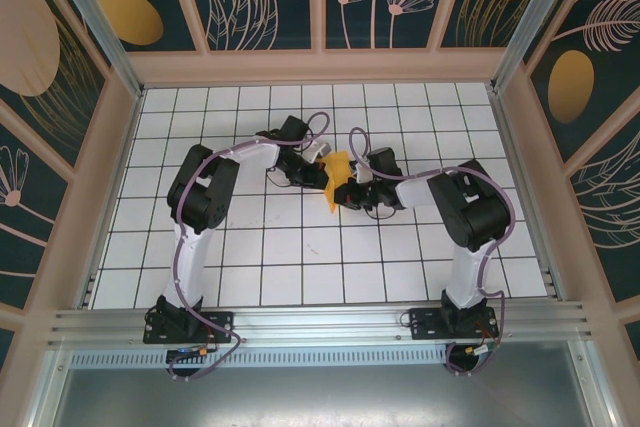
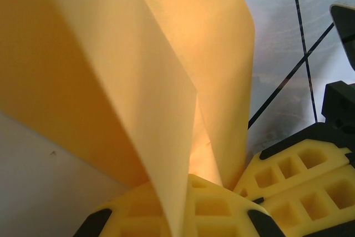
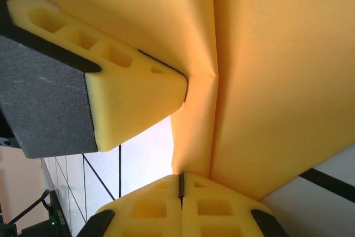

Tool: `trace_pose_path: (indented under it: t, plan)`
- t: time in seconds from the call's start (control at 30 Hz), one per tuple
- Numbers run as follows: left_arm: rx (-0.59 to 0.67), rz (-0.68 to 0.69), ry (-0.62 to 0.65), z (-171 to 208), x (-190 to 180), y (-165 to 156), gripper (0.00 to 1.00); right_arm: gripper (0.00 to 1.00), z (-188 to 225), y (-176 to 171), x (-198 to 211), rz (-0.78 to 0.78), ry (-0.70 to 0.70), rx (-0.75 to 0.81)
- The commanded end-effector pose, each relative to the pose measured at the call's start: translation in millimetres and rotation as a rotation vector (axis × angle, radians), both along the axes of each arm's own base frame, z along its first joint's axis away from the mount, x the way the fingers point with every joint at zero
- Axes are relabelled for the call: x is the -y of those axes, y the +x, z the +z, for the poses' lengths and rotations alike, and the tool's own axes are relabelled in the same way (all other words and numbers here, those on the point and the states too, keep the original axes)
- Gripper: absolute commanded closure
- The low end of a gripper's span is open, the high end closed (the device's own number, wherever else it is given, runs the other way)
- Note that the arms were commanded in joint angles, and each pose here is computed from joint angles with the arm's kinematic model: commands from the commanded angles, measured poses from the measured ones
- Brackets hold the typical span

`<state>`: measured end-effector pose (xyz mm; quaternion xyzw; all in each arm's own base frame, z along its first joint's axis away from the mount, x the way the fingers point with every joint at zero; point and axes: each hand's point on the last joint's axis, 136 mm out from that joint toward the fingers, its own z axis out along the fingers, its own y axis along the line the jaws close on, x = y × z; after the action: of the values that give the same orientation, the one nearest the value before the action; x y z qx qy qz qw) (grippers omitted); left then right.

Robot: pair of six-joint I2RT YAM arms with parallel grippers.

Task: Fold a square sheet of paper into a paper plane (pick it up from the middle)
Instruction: Fourth fold the wing at the center of the table.

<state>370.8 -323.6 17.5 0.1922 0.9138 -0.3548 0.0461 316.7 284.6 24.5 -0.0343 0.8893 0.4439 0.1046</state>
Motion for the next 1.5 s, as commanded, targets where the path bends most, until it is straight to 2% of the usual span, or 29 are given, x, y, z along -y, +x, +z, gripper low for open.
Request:
trace_pose_path:
  t: [0.0,0.1,0.3,0.5,0.77,0.87,1.33,1.47]
  plan:
    - [-0.011,0.006,-0.02,-1.0,-6.2,0.8,1.0,0.97,29.1,6.3,-1.5,-0.002,0.025,0.058]
    - [-0.024,0.005,-0.047,0.2,-6.0,-1.0,1.0,0.97,33.3,12.8,6.0,-0.037,-0.003,0.081]
    - [-0.033,0.024,-0.097,8.2,-11.7,2.4,1.0,0.98,9.7,27.3,17.1,-0.103,-0.108,0.056]
    - [-0.041,0.022,-0.095,5.8,-12.9,0.5,1.0,0.98,-0.4,32.3,10.5,-0.063,-0.156,0.057]
    - [-0.03,0.021,-0.099,13.9,-14.1,3.1,1.0,1.0,-48.5,26.7,26.5,-0.027,-0.47,0.032]
    - [-0.031,0.028,-0.086,12.8,-21.4,5.2,1.0,1.0,-55.7,24.9,30.9,-0.013,-0.523,0.033]
    - [-0.009,0.009,-0.022,8.8,-31.2,12.1,1.0,1.0,-49.4,29.0,31.5,0.014,-0.544,0.076]
    - [-0.004,0.02,-0.085,19.8,-23.9,12.7,1.0,1.0,-50.1,30.1,31.1,0.016,-0.547,0.074]
